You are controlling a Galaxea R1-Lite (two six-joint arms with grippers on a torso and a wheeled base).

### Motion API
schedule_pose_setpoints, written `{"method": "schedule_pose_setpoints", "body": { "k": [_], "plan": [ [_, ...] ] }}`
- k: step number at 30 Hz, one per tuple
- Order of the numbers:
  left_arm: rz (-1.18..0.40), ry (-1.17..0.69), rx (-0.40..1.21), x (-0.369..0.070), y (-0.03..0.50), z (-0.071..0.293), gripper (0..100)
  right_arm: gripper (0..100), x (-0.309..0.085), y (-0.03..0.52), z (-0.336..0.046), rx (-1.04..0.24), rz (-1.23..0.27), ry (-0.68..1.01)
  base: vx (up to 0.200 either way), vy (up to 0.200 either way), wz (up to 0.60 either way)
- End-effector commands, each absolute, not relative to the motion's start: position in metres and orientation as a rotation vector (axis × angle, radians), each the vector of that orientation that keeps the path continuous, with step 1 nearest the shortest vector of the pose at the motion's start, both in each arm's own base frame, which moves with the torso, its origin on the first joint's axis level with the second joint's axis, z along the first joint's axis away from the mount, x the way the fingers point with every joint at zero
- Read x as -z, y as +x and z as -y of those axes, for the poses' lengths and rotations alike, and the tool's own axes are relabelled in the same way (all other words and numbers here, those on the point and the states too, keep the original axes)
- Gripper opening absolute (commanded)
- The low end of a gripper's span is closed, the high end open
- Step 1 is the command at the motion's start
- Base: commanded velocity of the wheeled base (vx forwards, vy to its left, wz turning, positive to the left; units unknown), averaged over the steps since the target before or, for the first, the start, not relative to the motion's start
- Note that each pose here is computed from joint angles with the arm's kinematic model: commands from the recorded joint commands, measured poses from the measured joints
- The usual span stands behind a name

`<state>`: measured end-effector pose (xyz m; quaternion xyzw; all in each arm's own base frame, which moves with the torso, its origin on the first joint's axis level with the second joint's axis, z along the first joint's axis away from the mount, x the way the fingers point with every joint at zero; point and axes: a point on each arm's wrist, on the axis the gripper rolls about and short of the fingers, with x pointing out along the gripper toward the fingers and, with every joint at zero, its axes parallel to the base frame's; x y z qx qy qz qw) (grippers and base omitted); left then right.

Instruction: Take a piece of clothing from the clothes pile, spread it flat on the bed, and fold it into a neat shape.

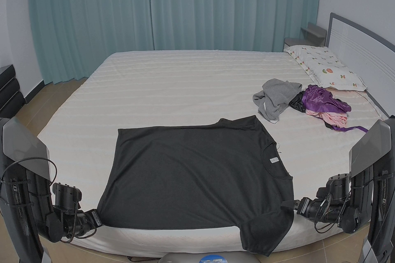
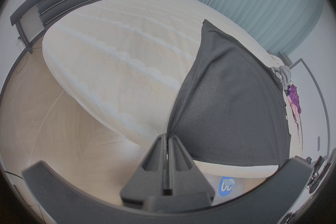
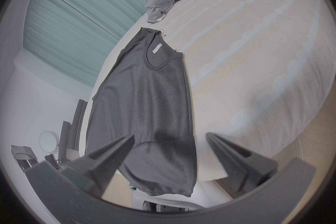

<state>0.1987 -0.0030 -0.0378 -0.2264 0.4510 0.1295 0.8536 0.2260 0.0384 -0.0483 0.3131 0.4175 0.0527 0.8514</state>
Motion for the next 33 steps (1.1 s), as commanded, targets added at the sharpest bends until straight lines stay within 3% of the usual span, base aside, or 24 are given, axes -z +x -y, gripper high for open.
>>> {"method": "schedule_pose_setpoints", "body": {
  "k": [1, 9, 10, 33],
  "plan": [
    [-0.955, -0.476, -0.275, 0.038, 0.198, 0.003, 0, 100, 0.055, 0.234, -0.040, -0.120, -0.864, 0.656, 0.000, 0.000, 0.00],
    [-0.954, -0.476, -0.276, 0.039, 0.198, 0.003, 0, 100, 0.058, 0.242, -0.042, -0.134, -0.841, 0.651, 0.000, 0.000, 0.00],
    [-0.954, -0.476, -0.276, 0.039, 0.198, 0.003, 0, 0, 0.058, 0.242, -0.043, -0.134, -0.844, 0.649, 0.000, 0.000, 0.00],
    [-0.967, -0.474, -0.277, 0.043, 0.198, 0.003, 0, 0, 0.046, 0.219, -0.022, -0.043, -0.861, 0.626, 0.000, 0.000, 0.00]
  ]
}}
